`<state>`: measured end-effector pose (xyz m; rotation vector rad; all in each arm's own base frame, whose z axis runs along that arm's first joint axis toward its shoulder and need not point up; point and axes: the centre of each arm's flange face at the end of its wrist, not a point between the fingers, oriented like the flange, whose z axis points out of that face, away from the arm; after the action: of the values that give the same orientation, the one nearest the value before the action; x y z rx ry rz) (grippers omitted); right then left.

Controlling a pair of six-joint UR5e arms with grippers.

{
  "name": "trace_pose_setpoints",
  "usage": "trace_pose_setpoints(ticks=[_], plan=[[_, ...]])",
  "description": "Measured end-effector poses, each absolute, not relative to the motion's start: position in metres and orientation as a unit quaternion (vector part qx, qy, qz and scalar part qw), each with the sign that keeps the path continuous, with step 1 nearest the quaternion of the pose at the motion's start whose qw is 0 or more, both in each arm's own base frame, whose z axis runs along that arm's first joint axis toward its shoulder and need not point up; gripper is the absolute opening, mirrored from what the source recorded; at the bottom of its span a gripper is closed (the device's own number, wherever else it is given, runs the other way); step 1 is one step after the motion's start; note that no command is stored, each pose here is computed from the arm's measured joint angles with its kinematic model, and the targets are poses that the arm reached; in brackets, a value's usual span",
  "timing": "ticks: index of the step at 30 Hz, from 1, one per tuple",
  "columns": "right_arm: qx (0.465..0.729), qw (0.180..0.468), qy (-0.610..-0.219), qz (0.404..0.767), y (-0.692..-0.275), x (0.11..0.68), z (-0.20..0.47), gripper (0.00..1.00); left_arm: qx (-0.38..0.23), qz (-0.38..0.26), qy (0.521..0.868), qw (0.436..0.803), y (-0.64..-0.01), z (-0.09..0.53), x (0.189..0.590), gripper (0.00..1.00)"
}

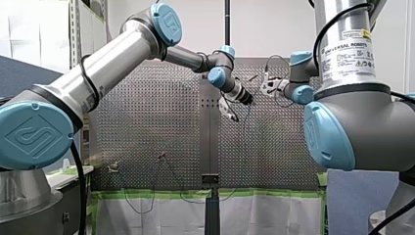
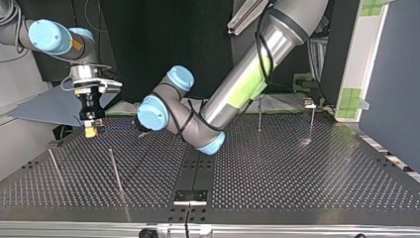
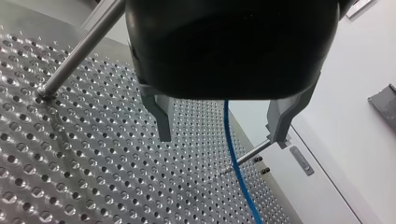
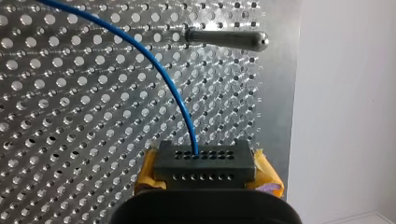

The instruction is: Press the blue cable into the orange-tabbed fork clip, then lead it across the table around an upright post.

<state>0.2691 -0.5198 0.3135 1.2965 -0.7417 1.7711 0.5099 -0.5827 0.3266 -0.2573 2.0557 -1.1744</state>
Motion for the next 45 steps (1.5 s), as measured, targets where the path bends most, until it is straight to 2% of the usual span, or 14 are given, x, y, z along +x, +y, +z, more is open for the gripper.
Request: trace_pose_setpoints(ticks=[9, 15, 17, 19, 20, 21, 22, 23, 25, 35, 45], plan=[[0.518, 0.393, -0.282, 0.706, -0.517, 0.273, 0.315, 0.0, -0.094, -0.465, 0.801, 0.365, -0.589, 0.326, 0.504, 1.0], [0.514, 0.38, -0.271, 0.72, -0.515, 0.276, 0.322, 0.0, -0.08, -0.458, 0.8, 0.379, -0.591, 0.324, 0.502, 1.0], [0.513, 0.377, -0.269, 0.722, -0.515, 0.277, 0.323, 0.0, -0.078, -0.455, 0.801, 0.383, -0.591, 0.318, 0.502, 0.97], [0.513, 0.376, -0.269, 0.723, -0.514, 0.278, 0.324, 0.0, -0.077, -0.452, 0.802, 0.384, -0.59, 0.312, 0.502, 0.75], [0.513, 0.376, -0.268, 0.724, -0.514, 0.278, 0.324, 0.0, -0.077, -0.45, 0.802, 0.385, -0.589, 0.308, 0.502, 0.75], [0.513, 0.376, -0.268, 0.724, -0.514, 0.278, 0.324, 0.0, -0.077, -0.449, 0.802, 0.386, -0.589, 0.305, 0.502, 0.53], [0.513, 0.375, -0.268, 0.724, -0.514, 0.278, 0.324, 0.0, -0.077, -0.449, 0.801, 0.388, -0.589, 0.304, 0.502, 0.38], [0.513, 0.375, -0.268, 0.724, -0.514, 0.278, 0.325, 0.0, -0.077, -0.449, 0.799, 0.393, -0.589, 0.302, 0.503, 0.38], [0.513, 0.375, -0.268, 0.724, -0.514, 0.278, 0.325, 0.0, -0.076, -0.45, 0.795, 0.401, -0.59, 0.303, 0.505, 0.0], [0.514, 0.374, -0.267, 0.724, -0.513, 0.28, 0.324, 0.0, -0.067, -0.433, 0.78, 0.446, -0.59, 0.31, 0.513, 0.0], [0.512, 0.375, -0.273, 0.723, -0.515, 0.275, 0.324, 0.0, -0.067, -0.396, 0.785, 0.472, -0.581, 0.318, 0.512, 0.0]])
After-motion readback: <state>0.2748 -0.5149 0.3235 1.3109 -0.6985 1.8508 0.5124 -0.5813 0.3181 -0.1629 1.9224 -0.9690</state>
